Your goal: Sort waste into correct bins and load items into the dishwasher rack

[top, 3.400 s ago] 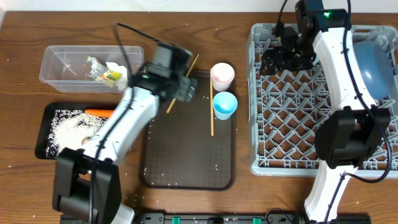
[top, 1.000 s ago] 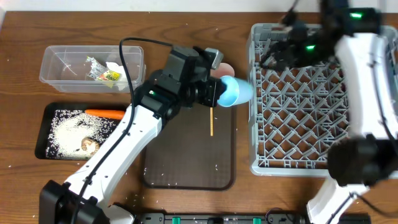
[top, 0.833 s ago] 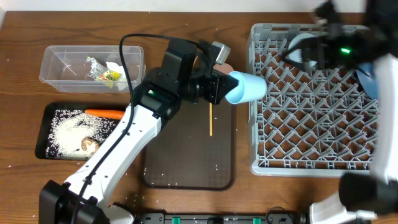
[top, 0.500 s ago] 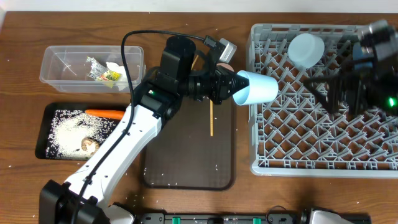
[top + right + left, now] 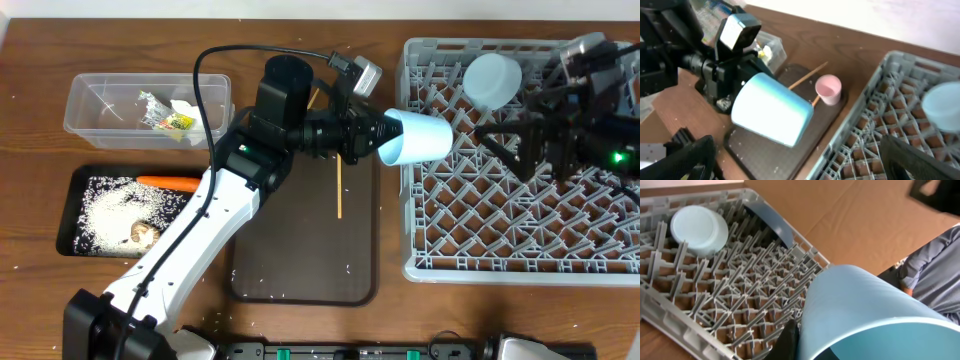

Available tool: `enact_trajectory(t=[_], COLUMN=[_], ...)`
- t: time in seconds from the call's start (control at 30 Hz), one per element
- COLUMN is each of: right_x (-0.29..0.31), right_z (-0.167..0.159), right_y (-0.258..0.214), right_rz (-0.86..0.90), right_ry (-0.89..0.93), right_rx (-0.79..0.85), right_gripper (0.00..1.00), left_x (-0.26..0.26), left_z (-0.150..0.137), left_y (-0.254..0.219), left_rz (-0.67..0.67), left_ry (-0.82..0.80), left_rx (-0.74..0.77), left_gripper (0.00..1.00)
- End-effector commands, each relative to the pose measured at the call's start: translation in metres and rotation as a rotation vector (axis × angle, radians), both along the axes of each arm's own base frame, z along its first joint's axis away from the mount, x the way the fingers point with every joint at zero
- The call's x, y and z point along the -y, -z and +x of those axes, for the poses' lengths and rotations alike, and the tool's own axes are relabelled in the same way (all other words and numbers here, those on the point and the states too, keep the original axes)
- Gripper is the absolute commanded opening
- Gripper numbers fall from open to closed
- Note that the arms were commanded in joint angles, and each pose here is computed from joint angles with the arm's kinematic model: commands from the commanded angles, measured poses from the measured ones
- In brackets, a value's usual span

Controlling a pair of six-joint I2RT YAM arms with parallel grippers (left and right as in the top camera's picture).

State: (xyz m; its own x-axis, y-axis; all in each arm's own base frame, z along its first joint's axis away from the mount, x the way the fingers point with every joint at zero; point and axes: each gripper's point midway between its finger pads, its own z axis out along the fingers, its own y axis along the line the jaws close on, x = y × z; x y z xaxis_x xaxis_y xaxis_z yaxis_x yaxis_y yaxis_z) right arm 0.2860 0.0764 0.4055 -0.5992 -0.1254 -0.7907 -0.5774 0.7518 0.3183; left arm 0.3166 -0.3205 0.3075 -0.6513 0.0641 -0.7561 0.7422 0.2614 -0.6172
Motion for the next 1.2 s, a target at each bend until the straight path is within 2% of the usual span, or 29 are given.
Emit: enact_trajectory(t=[0.0, 0.37, 0.53, 0.67, 0.83, 1.03, 1.17], right_x=[-0.009, -0.023, -0.037, -0.038, -0.049, -0.076, -0.092], right_z=[0.004, 0.035, 0.030, 0.032, 0.042, 0.039, 0.045], right_y=[0.008, 0.044, 0.045, 0.057, 0.074, 0.073, 0.076], right_rz=[0.082, 0.245, 0.433, 0.500, 0.519, 0.509, 0.475], right_ry=[-0.069, -0.218, -0.423, -0.494, -0.524, -0.617, -0.610], right_rx=[-0.005, 0.079, 0.199, 0.223, 0.181, 0.205, 0.182], right_gripper=[0.98, 0.98, 0.98, 0.98, 0.97, 0.94, 0.94], left_x=[0.000, -0.031, -0.047, -0.049, -0.048, -0.046, -0.043], left_z=[0.000, 0.027, 0.028, 0.020, 0.015, 0.023, 0.026], left_y=[-0.006, -0.006, -0.012, -0.019, -0.020, -0.004, 0.007], left_rz=[-0.026, -0.064, -0.110, -0.136, -0.144, -0.133, -0.127], left_ry=[0.006, -0.040, 0.030, 0.091, 0.130, 0.123, 0.126], left_rx=[-0.013, -0.084, -0.071, -0.049, -0.054, -0.096, -0.127], left_gripper=[0.06, 0.06, 0.07, 0.06, 0.06, 0.06, 0.06])
